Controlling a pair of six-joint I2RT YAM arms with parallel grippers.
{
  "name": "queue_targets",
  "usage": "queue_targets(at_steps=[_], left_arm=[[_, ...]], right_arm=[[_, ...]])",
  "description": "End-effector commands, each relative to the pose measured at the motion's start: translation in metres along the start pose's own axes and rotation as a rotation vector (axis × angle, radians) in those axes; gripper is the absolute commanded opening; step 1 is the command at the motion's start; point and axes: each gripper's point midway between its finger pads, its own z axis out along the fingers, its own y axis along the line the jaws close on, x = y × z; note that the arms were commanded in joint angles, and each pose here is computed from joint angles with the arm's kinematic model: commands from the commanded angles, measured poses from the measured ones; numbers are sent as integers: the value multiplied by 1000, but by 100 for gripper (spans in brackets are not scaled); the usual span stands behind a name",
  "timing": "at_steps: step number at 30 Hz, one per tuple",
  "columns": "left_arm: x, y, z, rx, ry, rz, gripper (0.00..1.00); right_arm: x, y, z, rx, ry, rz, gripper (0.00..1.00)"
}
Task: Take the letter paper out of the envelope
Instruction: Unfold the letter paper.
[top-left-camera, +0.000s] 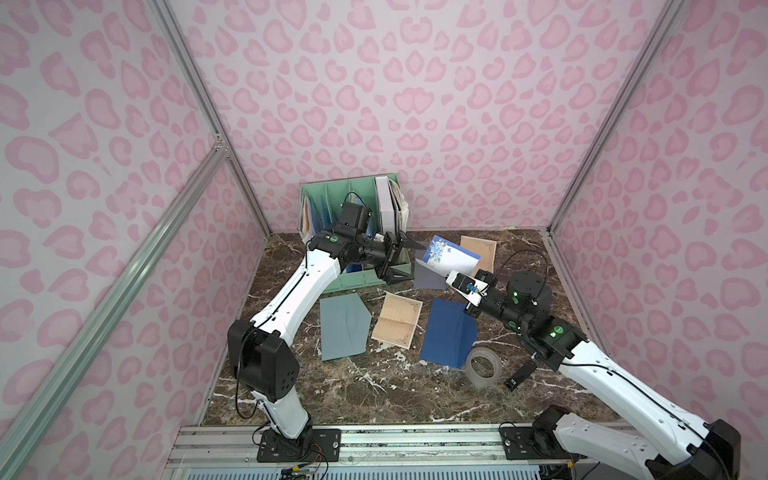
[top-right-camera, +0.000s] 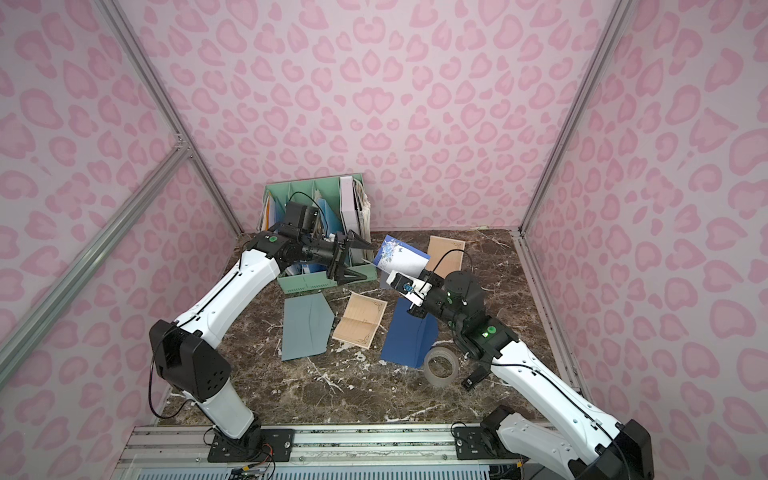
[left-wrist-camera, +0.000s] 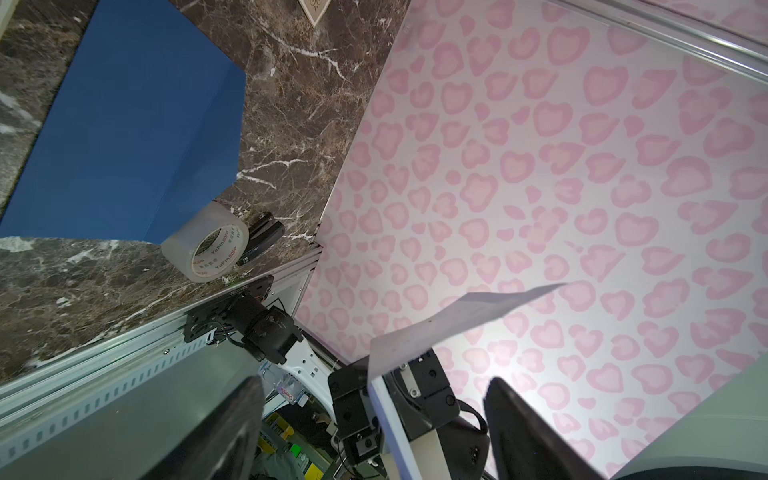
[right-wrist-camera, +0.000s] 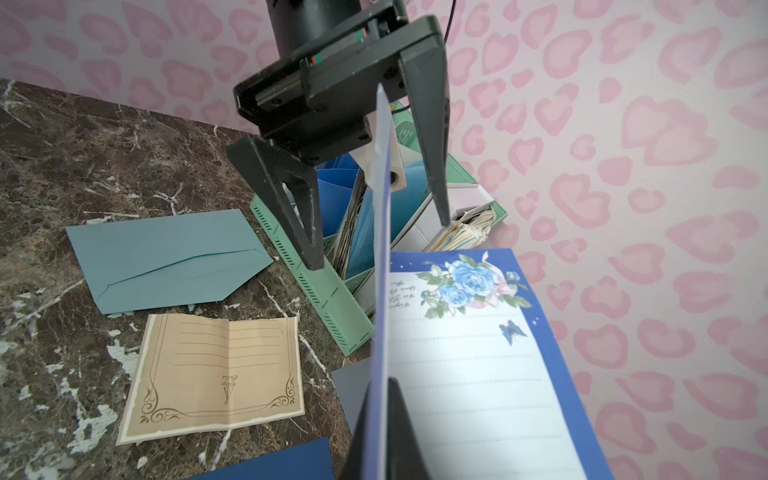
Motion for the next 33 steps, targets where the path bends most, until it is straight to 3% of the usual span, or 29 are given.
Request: queue_targets(at_steps=[1, 14, 21, 24, 29, 33], left_arm=[[8, -14, 5, 51, 36, 63, 81], [2, -11, 17, 52, 32, 78, 38], [2, -16, 17, 81, 25, 84, 7], [1, -18, 16, 87, 21, 87, 0], [-7, -25, 11, 107, -31, 105, 0], [-13, -43, 6, 163, -72, 145, 0]], right_arm=[[-14, 3, 3, -39, -58, -8, 0], [-21, -2, 0, -20, -79, -1, 0], [-17, -4, -3, 8, -64, -12, 0], [-16, -3, -2, 14, -50, -33, 0], [-17, 16, 0, -28, -15, -91, 0], [-10, 32, -1, -41, 11, -64, 29]])
